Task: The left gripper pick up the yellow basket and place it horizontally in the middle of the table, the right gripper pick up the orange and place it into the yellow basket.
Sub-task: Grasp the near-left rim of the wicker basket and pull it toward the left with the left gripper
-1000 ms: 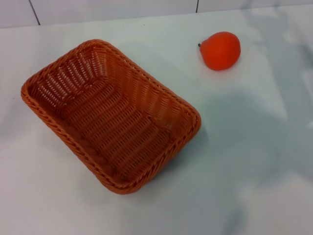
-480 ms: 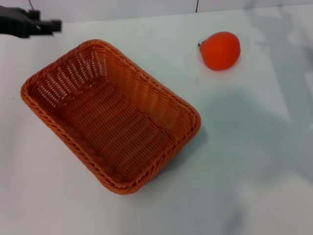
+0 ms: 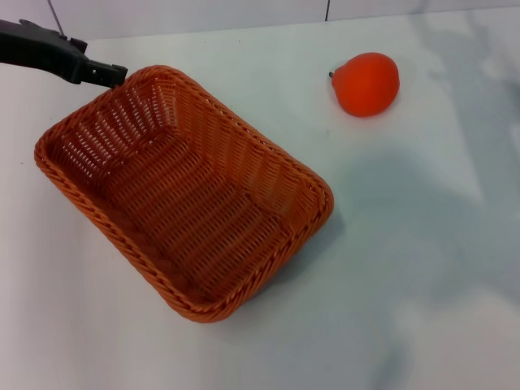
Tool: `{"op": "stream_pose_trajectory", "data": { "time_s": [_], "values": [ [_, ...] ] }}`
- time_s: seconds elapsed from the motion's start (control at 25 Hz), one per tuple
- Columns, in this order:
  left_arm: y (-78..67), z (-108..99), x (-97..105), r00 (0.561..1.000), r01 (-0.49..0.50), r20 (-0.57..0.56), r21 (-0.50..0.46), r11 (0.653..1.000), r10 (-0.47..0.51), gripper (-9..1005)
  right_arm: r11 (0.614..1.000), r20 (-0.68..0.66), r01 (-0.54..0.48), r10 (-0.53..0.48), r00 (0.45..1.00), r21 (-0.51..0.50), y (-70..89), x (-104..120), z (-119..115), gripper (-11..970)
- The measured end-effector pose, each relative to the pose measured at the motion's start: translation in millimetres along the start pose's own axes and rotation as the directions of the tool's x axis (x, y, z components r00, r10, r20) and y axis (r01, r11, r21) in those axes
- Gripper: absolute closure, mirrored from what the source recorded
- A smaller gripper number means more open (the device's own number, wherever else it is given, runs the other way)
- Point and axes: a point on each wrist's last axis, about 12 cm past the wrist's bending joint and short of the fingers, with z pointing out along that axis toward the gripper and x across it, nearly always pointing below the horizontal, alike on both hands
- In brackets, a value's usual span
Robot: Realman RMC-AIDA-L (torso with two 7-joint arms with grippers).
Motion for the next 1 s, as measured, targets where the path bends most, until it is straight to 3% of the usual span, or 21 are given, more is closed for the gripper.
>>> {"op": "stream_pose_trajectory", "data": {
  "time_s": [0.72, 1.0],
  "values": [
    [1.6, 43, 18, 0.982, 0.013, -0.187, -0.037, 0.999, -0.019, 192, 0.996, 0.031, -0.086, 0.086, 0.996, 0.009, -5.0, -7, -2, 14],
    [0.8, 46, 20, 0.975, 0.000, -0.220, -0.040, 0.999, -0.009, 259, 0.995, 0.044, -0.097, 0.096, 0.994, 0.013, -8.0, -11, -3, 14]
  ]
}}
